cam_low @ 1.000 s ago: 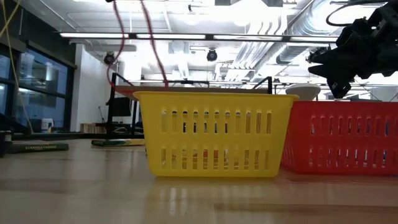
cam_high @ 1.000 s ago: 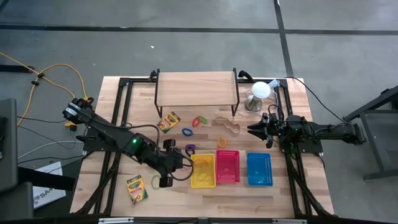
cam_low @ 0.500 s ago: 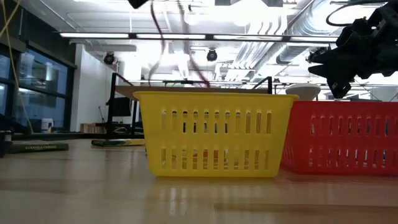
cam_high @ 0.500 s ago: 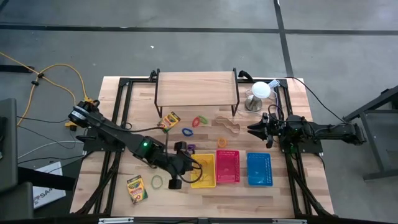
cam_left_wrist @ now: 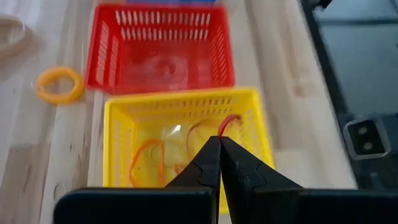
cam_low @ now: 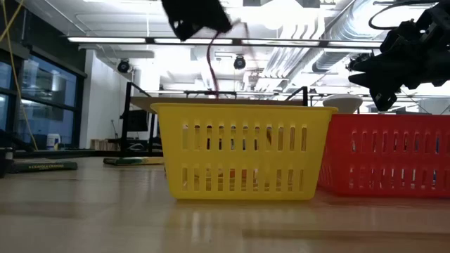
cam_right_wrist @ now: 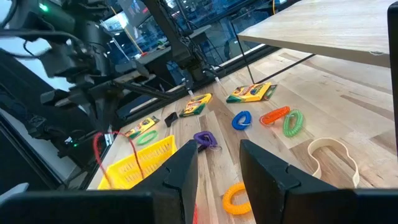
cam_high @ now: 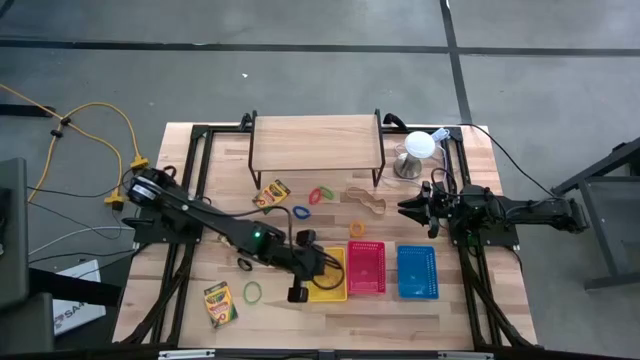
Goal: Pick & Place Office Desk Supplies
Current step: Put the red rubber band into the yellow bin
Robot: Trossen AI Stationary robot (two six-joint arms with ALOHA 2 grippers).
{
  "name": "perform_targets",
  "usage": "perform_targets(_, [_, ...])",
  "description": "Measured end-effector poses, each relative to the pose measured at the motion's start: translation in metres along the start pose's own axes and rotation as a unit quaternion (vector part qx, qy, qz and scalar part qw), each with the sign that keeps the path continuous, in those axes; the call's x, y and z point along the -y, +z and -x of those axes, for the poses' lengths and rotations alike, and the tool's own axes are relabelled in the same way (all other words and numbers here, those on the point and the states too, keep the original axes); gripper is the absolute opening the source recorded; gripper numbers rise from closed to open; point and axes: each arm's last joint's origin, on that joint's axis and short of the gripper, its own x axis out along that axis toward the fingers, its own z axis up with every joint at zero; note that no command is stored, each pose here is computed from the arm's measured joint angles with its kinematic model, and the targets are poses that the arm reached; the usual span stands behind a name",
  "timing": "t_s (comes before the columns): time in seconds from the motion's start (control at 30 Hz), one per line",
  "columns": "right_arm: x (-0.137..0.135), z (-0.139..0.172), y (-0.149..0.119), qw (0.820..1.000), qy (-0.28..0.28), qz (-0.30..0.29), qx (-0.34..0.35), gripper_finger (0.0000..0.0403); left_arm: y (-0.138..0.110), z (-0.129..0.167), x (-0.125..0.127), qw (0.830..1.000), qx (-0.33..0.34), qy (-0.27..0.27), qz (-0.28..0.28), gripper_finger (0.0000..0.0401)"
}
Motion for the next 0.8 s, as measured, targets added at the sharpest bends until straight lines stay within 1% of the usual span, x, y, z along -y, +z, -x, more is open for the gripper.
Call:
perform_targets(0.13, [0.000, 0.000, 0.000, 1.000, 0.000, 0.000, 0.000, 0.0107, -0.006, -0.014, -0.002, 1.000, -0.022, 0.006, -0.001, 0.0001])
perform_targets(0.5, [0.000, 0.000, 0.000, 1.000, 0.000, 0.000, 0.000, 0.0107, -0.023, -0.049, -0.001, 0.997, -0.071, -0.001, -0.009, 0.0001])
perform_targets(0.8, [0.000, 0.000, 0.000, 1.000, 0.000, 0.000, 0.000, 0.0107, -0.023, -0.051, -0.002, 0.998, -0.070, -0.006, -0.007, 0.0001])
